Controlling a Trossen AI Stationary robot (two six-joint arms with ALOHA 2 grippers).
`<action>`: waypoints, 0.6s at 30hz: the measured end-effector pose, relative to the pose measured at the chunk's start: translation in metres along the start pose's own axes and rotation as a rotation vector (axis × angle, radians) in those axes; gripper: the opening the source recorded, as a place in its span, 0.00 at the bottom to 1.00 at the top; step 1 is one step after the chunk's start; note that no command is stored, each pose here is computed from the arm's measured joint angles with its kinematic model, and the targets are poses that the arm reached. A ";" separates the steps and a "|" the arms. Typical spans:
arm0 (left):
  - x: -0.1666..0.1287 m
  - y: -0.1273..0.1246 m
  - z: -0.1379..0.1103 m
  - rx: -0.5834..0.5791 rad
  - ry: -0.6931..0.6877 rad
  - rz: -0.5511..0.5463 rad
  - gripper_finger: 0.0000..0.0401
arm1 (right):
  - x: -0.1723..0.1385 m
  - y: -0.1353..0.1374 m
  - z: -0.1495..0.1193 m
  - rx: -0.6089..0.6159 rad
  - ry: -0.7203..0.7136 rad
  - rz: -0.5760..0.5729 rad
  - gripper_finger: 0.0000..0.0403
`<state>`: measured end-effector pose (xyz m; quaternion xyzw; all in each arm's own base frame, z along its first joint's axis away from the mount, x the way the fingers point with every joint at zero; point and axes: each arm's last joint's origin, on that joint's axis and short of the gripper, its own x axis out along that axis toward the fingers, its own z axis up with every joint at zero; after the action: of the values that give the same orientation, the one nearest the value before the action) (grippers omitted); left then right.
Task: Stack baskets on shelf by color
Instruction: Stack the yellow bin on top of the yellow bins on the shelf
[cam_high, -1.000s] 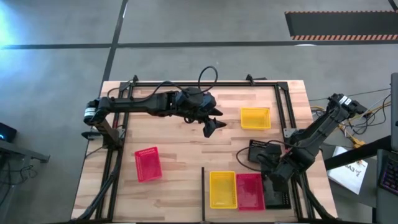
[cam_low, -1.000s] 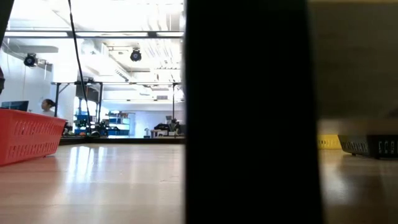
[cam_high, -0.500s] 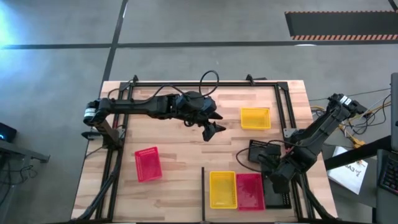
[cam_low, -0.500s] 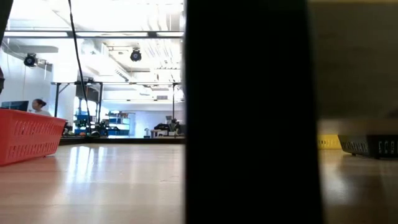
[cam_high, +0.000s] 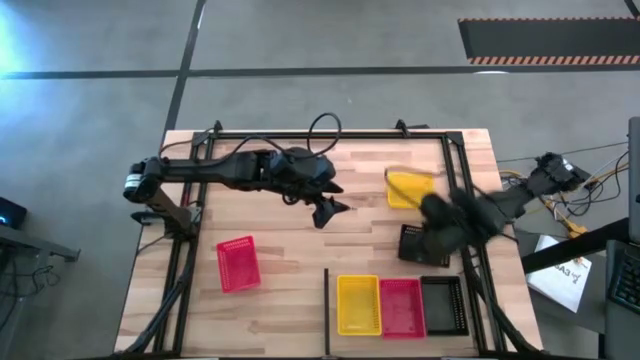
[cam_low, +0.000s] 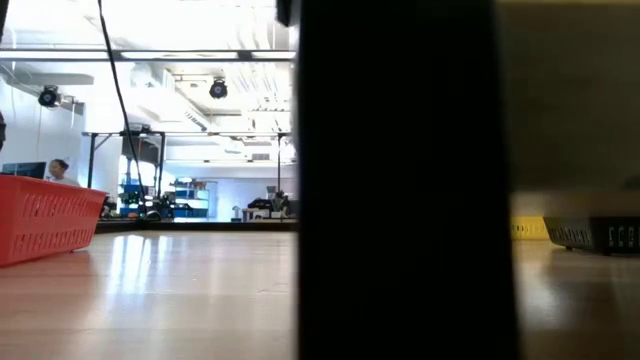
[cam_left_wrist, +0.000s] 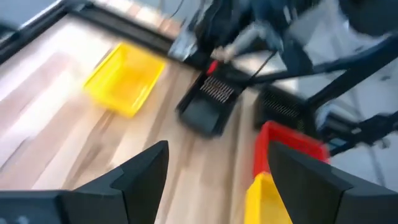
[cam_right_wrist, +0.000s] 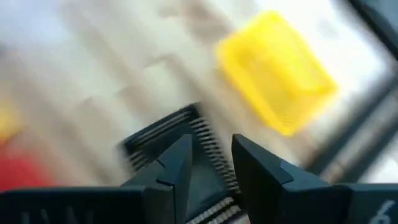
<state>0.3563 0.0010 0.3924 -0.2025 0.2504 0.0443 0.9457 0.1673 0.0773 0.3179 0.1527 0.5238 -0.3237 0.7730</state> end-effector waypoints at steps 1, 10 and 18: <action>-0.002 0.001 -0.003 -0.003 0.023 0.023 0.64 | 0.005 -0.007 0.007 0.050 0.013 -0.030 0.27; -0.004 0.003 -0.026 -0.086 0.131 0.099 0.64 | 0.080 -0.085 0.054 0.245 0.281 -0.130 0.32; -0.020 -0.024 -0.035 -0.036 0.099 0.084 0.64 | 0.125 -0.140 0.045 0.410 0.413 -0.119 0.48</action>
<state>0.3274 -0.0343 0.3832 -0.2106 0.3044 0.0784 0.9257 0.1373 -0.0951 0.2375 0.3371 0.6020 -0.4296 0.5826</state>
